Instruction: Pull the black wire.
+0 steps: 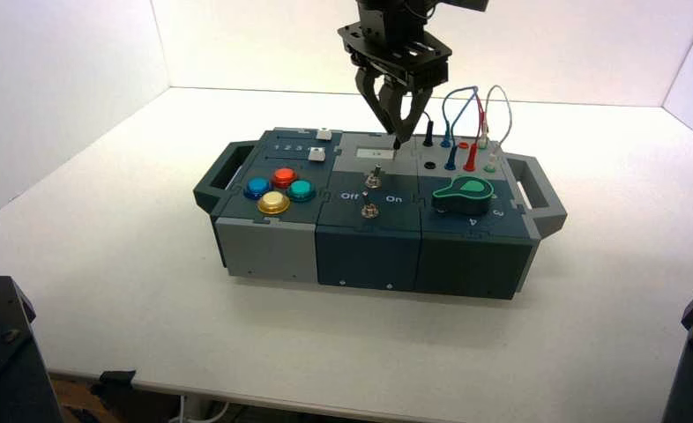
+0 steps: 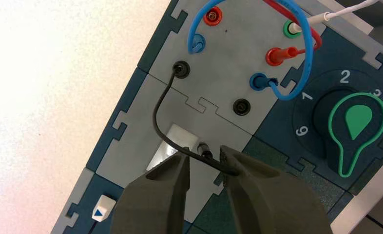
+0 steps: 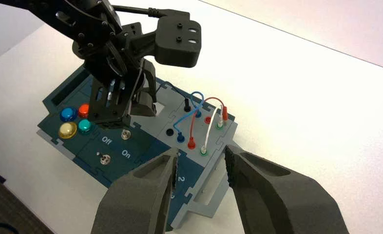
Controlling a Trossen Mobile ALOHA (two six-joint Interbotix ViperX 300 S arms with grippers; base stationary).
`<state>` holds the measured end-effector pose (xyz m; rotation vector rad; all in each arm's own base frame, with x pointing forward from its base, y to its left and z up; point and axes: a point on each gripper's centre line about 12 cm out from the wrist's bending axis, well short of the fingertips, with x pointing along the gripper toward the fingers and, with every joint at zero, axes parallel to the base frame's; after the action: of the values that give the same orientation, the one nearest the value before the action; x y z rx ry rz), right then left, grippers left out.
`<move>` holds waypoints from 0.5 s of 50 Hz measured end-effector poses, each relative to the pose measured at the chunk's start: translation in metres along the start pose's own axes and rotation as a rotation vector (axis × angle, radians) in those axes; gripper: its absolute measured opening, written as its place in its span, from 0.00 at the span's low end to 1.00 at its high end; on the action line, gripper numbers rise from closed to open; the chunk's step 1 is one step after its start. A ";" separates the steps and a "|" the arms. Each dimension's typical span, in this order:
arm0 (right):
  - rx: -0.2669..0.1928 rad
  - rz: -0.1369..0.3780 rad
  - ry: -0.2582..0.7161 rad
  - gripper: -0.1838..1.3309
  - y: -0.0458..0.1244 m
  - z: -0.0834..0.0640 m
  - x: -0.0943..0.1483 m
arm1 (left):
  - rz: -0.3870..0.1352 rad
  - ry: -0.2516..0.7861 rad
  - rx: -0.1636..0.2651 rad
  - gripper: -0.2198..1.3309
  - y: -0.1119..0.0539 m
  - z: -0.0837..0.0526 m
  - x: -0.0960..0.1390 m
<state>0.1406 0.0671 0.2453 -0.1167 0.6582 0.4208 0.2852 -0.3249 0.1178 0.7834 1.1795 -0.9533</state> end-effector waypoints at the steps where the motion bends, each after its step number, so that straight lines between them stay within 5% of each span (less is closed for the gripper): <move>1: -0.001 0.001 -0.001 0.79 0.000 0.000 0.000 | 0.000 0.000 0.000 0.69 0.000 0.000 -0.001; 15: -0.001 0.001 0.000 0.79 0.000 0.000 0.000 | 0.009 -0.036 -0.008 0.71 -0.002 0.002 -0.034; 25: -0.001 -0.001 -0.003 0.79 0.000 0.000 0.000 | 0.028 -0.102 -0.020 0.71 -0.007 -0.008 -0.079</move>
<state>0.1406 0.0670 0.2457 -0.1175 0.6549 0.4205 0.2673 -0.3057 0.1929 0.7254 1.0855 -0.9460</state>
